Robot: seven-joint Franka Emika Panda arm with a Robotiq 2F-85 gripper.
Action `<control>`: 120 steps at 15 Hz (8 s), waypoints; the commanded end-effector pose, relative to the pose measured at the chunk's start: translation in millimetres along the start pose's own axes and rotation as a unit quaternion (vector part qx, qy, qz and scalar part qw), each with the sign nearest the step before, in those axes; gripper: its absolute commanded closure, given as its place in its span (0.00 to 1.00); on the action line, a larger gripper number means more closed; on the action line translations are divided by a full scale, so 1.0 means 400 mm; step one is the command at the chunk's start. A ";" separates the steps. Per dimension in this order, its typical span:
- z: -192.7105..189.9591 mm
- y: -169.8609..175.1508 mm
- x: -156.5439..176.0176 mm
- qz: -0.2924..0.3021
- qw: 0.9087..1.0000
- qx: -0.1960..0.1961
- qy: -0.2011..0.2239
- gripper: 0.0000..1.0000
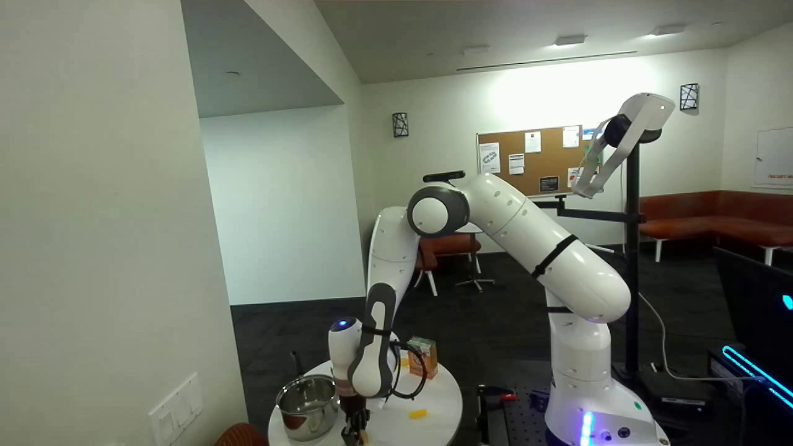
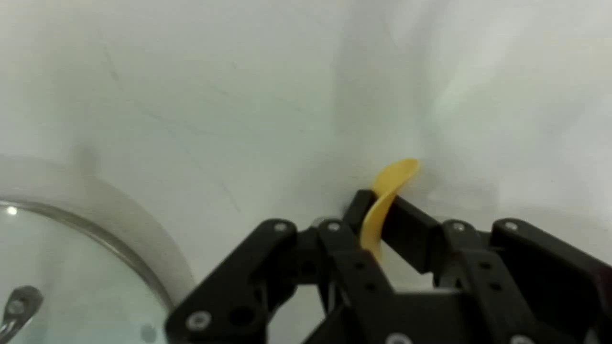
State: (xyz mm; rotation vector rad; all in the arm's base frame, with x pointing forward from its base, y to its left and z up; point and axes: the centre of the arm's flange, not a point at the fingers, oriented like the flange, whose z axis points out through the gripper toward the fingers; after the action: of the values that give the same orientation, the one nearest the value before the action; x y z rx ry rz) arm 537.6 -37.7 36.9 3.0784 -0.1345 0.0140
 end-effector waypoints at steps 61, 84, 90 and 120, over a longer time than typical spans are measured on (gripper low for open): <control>-0.500 -0.021 0.504 0.017 0.994 -0.034 0.106 0.00; -0.781 -0.033 0.157 0.117 0.993 -0.022 0.024 0.00; -0.727 0.025 0.069 0.130 0.991 -0.018 -0.006 0.00; -0.492 0.247 -0.003 0.244 0.970 -0.013 0.005 0.00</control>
State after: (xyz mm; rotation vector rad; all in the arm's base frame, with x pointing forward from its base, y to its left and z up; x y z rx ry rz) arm 527.3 -128.5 240.5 2.9345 -0.8827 0.0538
